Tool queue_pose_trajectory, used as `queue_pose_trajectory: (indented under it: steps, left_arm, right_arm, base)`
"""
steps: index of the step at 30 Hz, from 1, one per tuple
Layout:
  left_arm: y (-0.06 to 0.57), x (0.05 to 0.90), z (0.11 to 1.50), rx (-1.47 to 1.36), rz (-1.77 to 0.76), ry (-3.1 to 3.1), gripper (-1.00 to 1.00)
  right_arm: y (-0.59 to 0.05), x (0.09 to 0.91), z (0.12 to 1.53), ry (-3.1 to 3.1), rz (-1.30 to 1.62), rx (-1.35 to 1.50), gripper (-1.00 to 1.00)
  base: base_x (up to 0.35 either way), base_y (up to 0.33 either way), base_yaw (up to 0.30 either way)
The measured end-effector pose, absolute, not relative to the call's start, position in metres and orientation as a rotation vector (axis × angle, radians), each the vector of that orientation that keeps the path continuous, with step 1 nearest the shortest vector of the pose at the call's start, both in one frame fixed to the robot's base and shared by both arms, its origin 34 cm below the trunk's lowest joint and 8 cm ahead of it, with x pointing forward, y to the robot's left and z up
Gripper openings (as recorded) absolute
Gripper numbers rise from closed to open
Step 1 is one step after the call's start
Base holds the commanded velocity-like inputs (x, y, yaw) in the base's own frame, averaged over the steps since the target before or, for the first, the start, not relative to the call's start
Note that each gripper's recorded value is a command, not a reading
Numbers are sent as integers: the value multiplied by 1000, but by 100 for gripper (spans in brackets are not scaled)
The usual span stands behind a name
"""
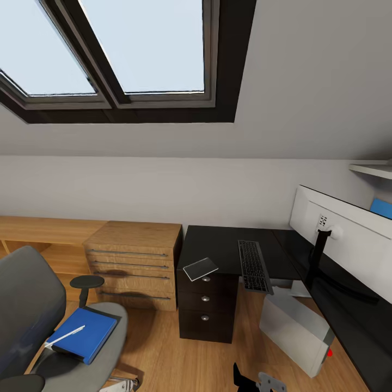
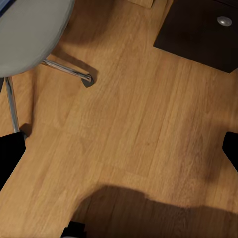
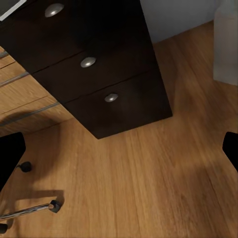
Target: In the bedroom, organize the workspace by keeping the computer under the desk, ensuring the monitor is on the desk, placing the keyboard on the desk next to the monitor, placing the mouse on the desk next to the keyboard, moving the folder from the swivel chair onto the desk next to the mouse, stacking the notebook on top of the folder with the pen on top of the notebook, and positioning the swivel chair next to the desk.
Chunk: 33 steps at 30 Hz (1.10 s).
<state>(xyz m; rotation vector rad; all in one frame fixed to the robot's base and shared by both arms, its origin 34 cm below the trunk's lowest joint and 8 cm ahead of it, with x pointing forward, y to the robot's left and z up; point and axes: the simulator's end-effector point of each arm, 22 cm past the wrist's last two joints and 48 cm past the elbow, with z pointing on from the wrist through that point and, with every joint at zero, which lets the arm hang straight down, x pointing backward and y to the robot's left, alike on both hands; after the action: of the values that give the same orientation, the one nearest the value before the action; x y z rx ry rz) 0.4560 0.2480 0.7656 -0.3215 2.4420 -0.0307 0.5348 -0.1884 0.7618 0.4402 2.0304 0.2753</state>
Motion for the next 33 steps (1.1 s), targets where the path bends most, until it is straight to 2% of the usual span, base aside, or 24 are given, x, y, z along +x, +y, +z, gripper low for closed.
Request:
queue_pose_trajectory:
  steps: [4,17,33]
  left_arm:
    - [247,451,760,-320,-29,2457,100]
    - [243,441,749,-317,-30,2491,100]
    - [243,441,749,-317,-30,2491,100]
  right_arm:
    - [-189,536,763,2023,272,438,100]
    - [-192,539,772,1980,257,426,100]
    - [-178,540,774,1991,277,315,100]
  base:
    - [0,0,-64]
    - [0,0,-240]
    - [0,0,-25]
